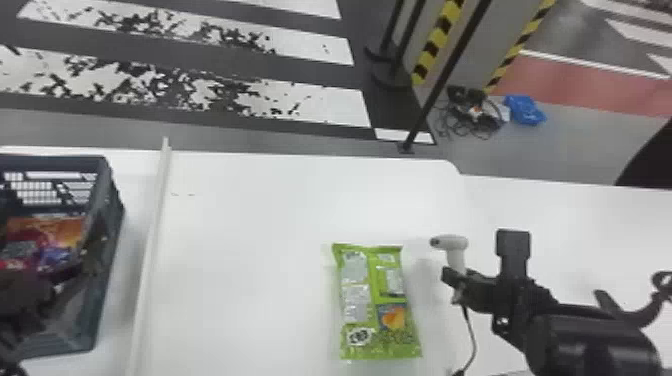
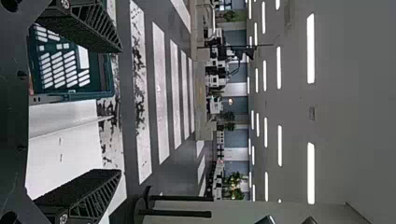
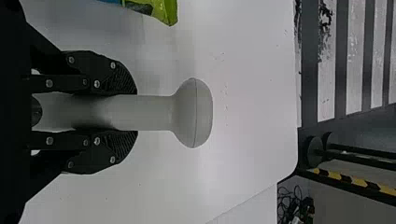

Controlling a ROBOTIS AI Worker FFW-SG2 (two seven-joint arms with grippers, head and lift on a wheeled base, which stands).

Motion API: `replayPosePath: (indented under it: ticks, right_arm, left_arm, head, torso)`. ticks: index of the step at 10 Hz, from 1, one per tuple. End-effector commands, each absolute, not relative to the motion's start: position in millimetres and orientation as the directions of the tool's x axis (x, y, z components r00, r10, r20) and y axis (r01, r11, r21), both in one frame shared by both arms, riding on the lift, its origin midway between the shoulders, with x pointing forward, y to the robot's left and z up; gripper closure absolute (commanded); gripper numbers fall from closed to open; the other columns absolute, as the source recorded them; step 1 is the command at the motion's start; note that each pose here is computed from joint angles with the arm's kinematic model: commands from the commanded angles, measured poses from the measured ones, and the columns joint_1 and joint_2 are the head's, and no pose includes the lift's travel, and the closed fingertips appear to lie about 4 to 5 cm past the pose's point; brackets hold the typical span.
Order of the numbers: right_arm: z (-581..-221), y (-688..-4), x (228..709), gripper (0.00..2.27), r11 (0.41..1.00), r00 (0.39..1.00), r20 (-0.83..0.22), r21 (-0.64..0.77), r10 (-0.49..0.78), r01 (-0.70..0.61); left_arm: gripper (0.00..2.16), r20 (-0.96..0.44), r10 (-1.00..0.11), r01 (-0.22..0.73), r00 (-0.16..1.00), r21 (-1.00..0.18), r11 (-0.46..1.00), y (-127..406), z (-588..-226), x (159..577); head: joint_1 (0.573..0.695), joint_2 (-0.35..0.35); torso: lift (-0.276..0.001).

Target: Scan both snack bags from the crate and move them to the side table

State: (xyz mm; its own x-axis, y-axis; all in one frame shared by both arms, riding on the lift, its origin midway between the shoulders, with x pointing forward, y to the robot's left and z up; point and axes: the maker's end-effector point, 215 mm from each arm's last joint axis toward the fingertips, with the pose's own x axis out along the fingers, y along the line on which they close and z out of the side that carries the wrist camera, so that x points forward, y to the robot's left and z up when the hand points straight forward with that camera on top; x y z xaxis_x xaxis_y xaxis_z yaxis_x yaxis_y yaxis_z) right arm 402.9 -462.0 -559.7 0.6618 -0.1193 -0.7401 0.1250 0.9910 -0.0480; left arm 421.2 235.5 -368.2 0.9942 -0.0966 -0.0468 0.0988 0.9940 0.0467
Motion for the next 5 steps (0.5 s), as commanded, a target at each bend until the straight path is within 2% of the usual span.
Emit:
replayPosePath:
  ticks: [1, 5]
  right_arm:
    - [-566, -473, 403, 2.11, 0.989, 0.658, -0.740, -0.080, -0.141, 0.121]
    - [-583, -471, 404, 2.11, 0.989, 0.659, -0.737, -0.102, -0.146, 0.104]
  left_arm:
    - [0.07, -0.047, -0.097, 0.099, 0.994, 0.047, 0.994, 235, -368, 421]
    - [0.07, -0.044, -0.096, 0.098, 0.994, 0.043, 0.994, 236, -367, 423]
  head:
    - [0.695, -0.300]
    - [0.695, -0.320]
  torso:
    - [-0.029]
    - [-0.029]
